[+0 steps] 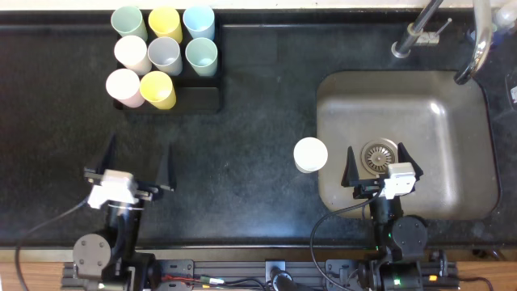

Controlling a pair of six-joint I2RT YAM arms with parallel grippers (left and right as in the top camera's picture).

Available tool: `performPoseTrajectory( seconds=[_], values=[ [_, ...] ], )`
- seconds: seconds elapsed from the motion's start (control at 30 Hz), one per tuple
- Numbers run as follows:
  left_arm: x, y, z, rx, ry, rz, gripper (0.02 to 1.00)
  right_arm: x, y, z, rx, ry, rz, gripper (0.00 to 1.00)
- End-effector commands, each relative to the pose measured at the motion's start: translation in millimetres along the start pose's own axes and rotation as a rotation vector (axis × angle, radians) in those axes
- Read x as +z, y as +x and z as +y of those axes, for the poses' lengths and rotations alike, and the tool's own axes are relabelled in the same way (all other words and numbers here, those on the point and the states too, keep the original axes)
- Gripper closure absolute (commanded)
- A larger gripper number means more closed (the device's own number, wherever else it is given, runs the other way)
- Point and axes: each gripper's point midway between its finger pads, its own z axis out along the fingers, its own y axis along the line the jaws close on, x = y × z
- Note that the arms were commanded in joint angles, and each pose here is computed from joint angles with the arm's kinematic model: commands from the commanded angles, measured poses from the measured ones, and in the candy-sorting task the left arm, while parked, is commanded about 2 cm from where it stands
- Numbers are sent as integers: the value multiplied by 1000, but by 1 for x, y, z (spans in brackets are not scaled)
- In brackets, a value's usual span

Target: Store Cups

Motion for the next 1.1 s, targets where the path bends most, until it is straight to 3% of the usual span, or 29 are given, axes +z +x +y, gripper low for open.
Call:
performPoseTrajectory(
  seconds=[0.03, 0.2, 0.47, 0.8, 0.9, 1.1],
  values=[
    [-6, 28, -14, 101, 92, 21, 20, 0, 4, 1, -3, -3, 1, 3],
    [-8, 70, -15, 49, 100, 136, 18, 0, 4, 1, -3, -3, 1, 3],
    [-7, 76, -9, 26, 67, 163, 18, 0, 4, 1, -3, -3, 1, 5],
    [-14, 102, 12, -130, -104, 267, 18, 0, 4, 1, -3, -3, 1, 3],
    [-16, 110, 12, -190, -112, 298, 18, 0, 4, 1, -3, -3, 1, 5],
    [-17, 110, 12, -170, -110, 299, 18, 0, 4, 1, -3, -3, 1, 5]
  ],
)
